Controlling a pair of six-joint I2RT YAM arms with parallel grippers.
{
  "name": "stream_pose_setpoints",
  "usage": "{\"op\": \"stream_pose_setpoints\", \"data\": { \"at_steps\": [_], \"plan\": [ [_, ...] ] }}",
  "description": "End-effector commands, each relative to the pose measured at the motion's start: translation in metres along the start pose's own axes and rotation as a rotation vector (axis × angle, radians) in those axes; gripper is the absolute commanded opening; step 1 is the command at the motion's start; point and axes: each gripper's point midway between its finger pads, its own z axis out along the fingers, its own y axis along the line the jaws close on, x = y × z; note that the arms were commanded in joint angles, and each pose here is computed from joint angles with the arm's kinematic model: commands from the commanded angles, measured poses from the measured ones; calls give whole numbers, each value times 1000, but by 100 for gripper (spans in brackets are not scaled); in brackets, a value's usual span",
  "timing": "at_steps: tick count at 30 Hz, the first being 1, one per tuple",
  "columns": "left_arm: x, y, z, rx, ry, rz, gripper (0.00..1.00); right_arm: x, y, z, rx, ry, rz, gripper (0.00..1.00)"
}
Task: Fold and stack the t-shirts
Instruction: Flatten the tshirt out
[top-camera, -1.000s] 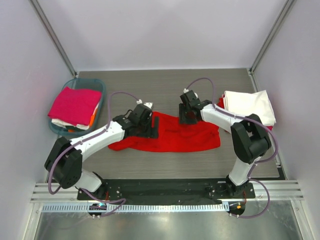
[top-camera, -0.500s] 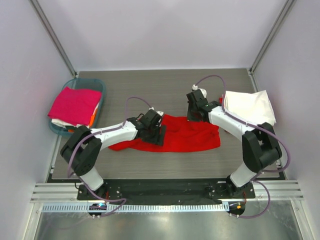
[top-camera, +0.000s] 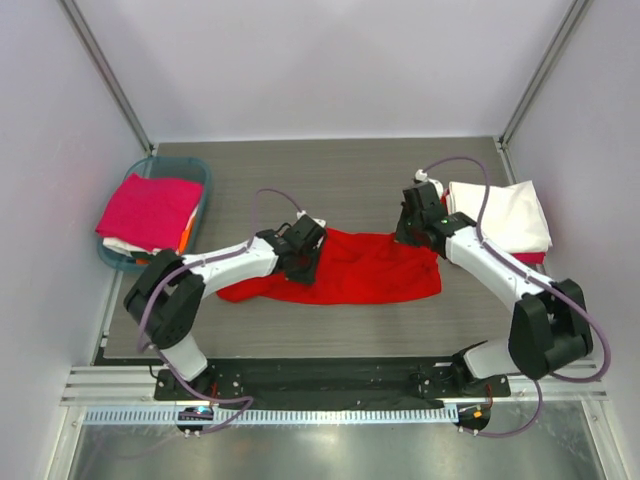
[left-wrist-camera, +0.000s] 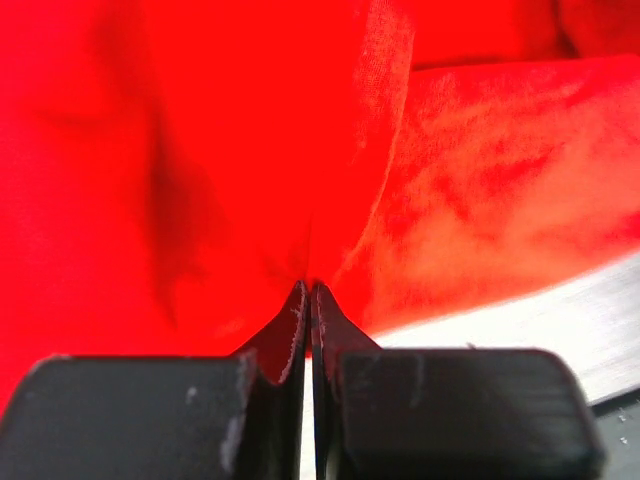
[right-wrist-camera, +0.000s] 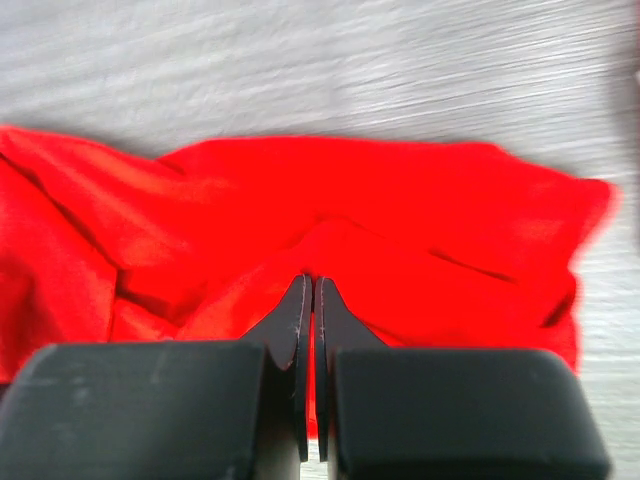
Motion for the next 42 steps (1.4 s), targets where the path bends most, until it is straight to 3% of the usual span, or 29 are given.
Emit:
{"op": "stream_pose_setpoints", "data": {
  "at_steps": [1, 6, 15, 20, 21, 24, 29, 30, 31, 32, 33, 34, 36, 39, 40, 41, 42],
  "plan": [
    [-47, -2, -57, 3, -167, -11, 0, -28, -4, -27, -50, -99, 72, 1],
    [-80, 34, -111, 28, -263, -149, 0, -37, -10, -49, -105, -128, 79, 1],
    [-127, 95, -160, 10, -374, -331, 0, -17, 7, -86, -287, -123, 56, 1],
    [-164, 138, -187, -45, -393, -429, 0, -38, -2, -130, -292, -287, 97, 1],
    [-171, 155, -190, -41, -398, -477, 0, -46, -16, -136, -226, -346, 126, 1],
    [-200, 173, -187, -7, -409, -542, 0, -52, -34, -163, -194, -460, 190, 1],
    [-249, 209, -158, -26, -419, -629, 0, -41, -43, -176, -217, -514, 246, 1],
    [-251, 221, -126, -31, -365, -667, 0, -41, -45, -181, -229, -533, 266, 1],
    [-257, 224, -115, -22, -355, -671, 3, -38, -46, -180, -232, -531, 271, 1],
    [-273, 216, -121, 32, -363, -655, 14, -32, -45, -176, -238, -510, 271, 1],
    [-267, 219, -86, 45, -274, -669, 39, -28, -43, -173, -248, -495, 266, 1],
    [-253, 210, -83, 59, -178, -672, 43, -25, -42, -171, -254, -479, 260, 1],
    [-263, 203, -99, -40, -205, -586, 56, -17, -42, -164, -249, -443, 254, 1],
    [-241, 185, -114, -217, -199, -427, 64, -15, -46, -157, -214, -428, 247, 1],
    [-247, 170, -151, -199, -297, -404, 64, -13, -48, -153, -200, -417, 242, 1],
    [-222, 157, -136, -198, -235, -384, 64, -14, -49, -152, -192, -416, 241, 1],
    [-214, 147, -145, -184, -257, -374, 64, -14, -49, -151, -186, -413, 240, 1]
  ]
}}
